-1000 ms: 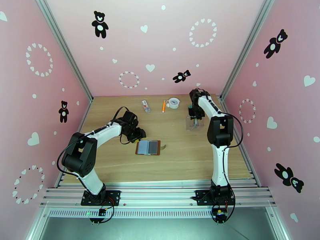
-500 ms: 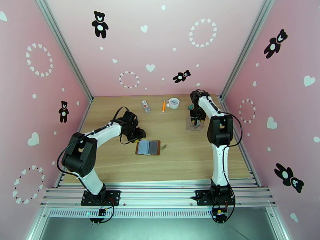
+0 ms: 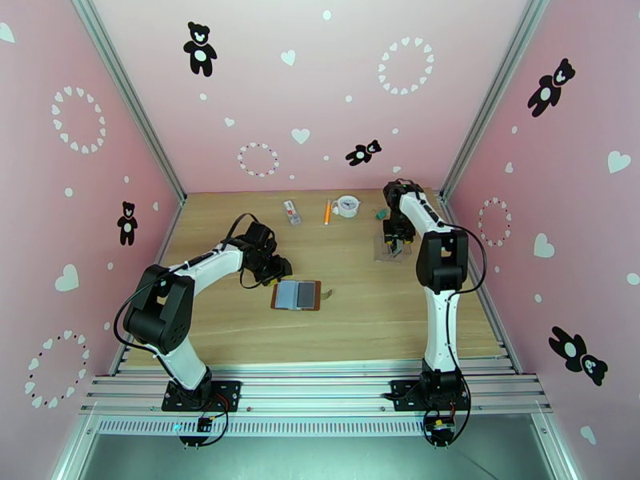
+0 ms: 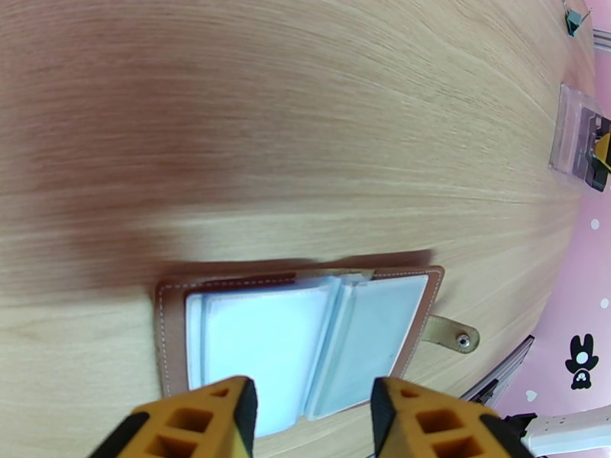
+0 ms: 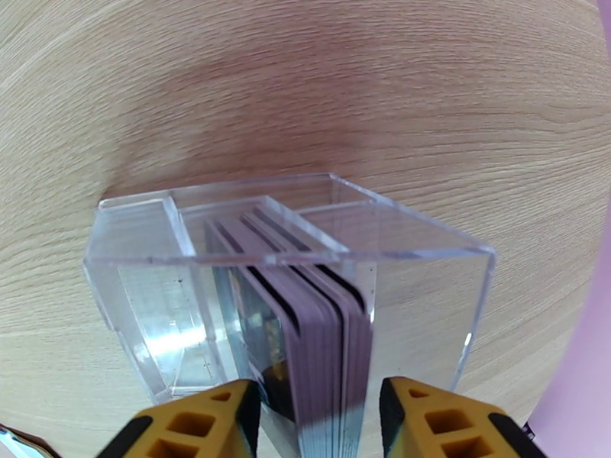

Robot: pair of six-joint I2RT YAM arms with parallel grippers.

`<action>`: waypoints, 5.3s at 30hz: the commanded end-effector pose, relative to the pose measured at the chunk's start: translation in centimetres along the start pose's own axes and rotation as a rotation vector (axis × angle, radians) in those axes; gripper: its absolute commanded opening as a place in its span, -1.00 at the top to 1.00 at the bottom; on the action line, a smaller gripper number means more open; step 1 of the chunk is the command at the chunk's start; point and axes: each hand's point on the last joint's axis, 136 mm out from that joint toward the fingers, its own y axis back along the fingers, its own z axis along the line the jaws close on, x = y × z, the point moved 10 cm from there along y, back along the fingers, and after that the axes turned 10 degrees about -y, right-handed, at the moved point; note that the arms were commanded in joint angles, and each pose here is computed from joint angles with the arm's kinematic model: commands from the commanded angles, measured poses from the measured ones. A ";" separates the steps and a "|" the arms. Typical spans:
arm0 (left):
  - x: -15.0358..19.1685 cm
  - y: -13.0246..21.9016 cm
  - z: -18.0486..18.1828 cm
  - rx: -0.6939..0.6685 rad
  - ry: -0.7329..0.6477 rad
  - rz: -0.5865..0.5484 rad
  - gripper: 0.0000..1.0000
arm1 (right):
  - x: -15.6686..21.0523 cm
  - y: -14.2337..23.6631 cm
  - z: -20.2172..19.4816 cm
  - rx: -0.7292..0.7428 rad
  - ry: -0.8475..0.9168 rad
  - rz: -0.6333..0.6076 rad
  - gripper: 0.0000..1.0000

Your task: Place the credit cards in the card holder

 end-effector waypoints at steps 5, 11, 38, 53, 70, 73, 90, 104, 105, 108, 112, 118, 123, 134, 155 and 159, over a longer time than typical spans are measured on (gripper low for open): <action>-0.3 0.0 -0.1 0.008 -0.010 0.008 0.10 | -0.3 2.0 -1.9 0.019 -0.053 -0.037 0.10; -0.6 -0.1 -0.2 0.011 -0.016 0.010 0.10 | -0.2 3.4 -2.9 0.014 -0.067 -0.056 0.14; -0.3 0.1 -0.1 0.008 -0.013 0.007 0.10 | 0.2 3.2 -2.3 -0.207 -0.068 -0.090 -0.10; -0.3 0.1 -0.1 0.004 -0.010 0.010 0.10 | 0.6 -0.3 -2.5 -0.050 -0.050 0.006 -0.13; -0.4 0.0 -0.2 0.006 -0.015 0.018 0.10 | 0.7 -0.8 -3.0 0.024 -0.055 0.025 -0.05; -0.5 0.0 -0.2 0.004 -0.019 0.018 0.10 | 0.6 0.1 -3.5 0.054 -0.076 -0.012 -0.02; -0.8 -0.2 -0.3 0.011 -0.017 0.016 0.10 | 0.7 2.9 -6.8 0.101 -0.133 -0.082 0.30; -0.6 0.1 -0.5 0.009 -0.016 0.006 0.10 | 0.9 4.7 -6.1 -0.077 -0.111 -0.119 1.00; -0.6 0.2 -0.5 0.008 -0.016 0.006 0.10 | 1.1 5.2 -6.1 -0.101 -0.114 -0.126 1.00; -0.6 0.5 -0.6 0.007 -0.020 -0.004 0.10 | 1.8 6.3 -5.9 -0.189 -0.125 -0.143 1.00; -0.9 1.6 -1.3 0.025 -0.032 -0.035 0.09 | 3.6 8.6 -5.3 -0.367 -0.128 -0.226 1.00; -1.3 2.7 -2.1 0.076 -0.030 -0.070 0.09 | 9.5 11.6 0.5 -0.694 -0.037 -0.310 1.00; -0.6 2.2 -0.9 0.058 0.017 -0.053 0.09 | 15.3 11.1 7.0 -0.863 -0.029 -0.218 1.00; 1.9 0.2 1.9 0.000 0.070 0.038 0.15 | 24.4 5.1 17.3 -0.977 -0.044 -0.048 1.00; 4.1 -0.9 5.8 0.001 0.107 0.126 0.38 | 29.0 1.9 20.0 -0.955 -0.094 -0.004 1.00; 4.6 -1.2 6.2 -0.011 0.120 0.142 0.39 | 29.3 1.6 19.8 -0.967 -0.102 0.015 1.00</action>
